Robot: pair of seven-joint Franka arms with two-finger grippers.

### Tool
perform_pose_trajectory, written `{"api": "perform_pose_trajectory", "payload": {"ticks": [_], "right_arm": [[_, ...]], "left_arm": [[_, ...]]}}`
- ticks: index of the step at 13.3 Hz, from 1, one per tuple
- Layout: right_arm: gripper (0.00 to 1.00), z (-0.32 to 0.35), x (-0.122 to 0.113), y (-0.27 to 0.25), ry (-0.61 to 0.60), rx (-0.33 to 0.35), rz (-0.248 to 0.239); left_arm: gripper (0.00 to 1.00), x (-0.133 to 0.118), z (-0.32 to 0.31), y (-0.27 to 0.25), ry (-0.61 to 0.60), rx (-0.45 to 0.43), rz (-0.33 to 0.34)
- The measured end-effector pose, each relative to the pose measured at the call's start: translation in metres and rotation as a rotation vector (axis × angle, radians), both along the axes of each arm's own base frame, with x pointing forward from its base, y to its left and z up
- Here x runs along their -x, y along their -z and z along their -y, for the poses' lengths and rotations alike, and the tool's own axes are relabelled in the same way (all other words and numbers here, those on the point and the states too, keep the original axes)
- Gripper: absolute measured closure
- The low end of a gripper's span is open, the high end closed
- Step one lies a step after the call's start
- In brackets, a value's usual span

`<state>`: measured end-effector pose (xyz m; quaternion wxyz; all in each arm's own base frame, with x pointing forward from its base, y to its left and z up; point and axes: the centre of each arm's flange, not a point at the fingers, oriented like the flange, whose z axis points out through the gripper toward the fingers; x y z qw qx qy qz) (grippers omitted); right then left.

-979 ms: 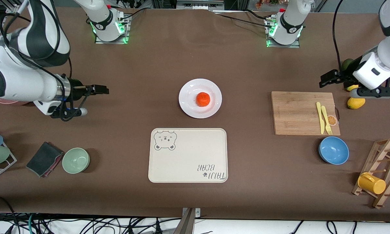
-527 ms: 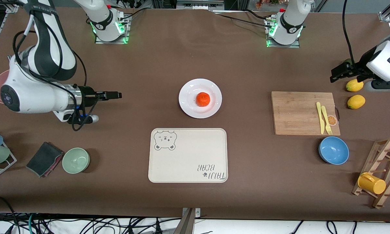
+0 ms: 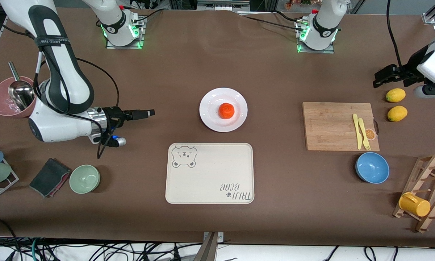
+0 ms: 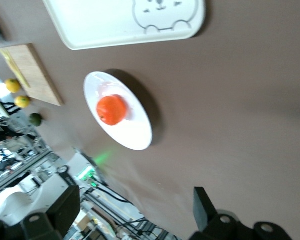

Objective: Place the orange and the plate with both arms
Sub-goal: 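Withdraw the left gripper while the right gripper reaches toward the plate rim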

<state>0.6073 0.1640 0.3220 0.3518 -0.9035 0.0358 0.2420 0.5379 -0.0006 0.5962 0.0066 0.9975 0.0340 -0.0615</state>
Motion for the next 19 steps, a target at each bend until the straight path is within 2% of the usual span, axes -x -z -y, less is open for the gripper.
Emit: {"api": "perform_pose_trajectory", "payload": {"ticks": [5,9,12,14,17,19], "right_arm": [[0.0,-0.009,-0.004,0.021,0.035,-0.138,0.0],[0.0,-0.011,-0.005,0.04,0.02,-0.187,0.017],[0.0,-0.014,-0.005,0.055,0.031,-0.228,0.009],[0.0,-0.024,-0.004,0.061,0.04,-0.279,0.019],[0.0,-0.049,0.006,0.086,-0.018,-0.322,0.032],[0.0,-0.072,0.016,0.105,-0.05,-0.318,0.033]], "left_arm": [[0.0,-0.006,0.001,0.0,-0.001,-0.005,-0.009],[0.0,-0.009,0.001,0.004,-0.002,-0.007,-0.017],[0.0,-0.011,0.0,0.008,-0.005,-0.009,-0.024],[0.0,-0.011,-0.002,0.006,-0.009,-0.009,-0.021],[0.0,-0.013,-0.009,-0.007,-0.022,-0.009,0.008],[0.0,-0.013,-0.008,-0.013,-0.021,-0.009,0.019]]}}
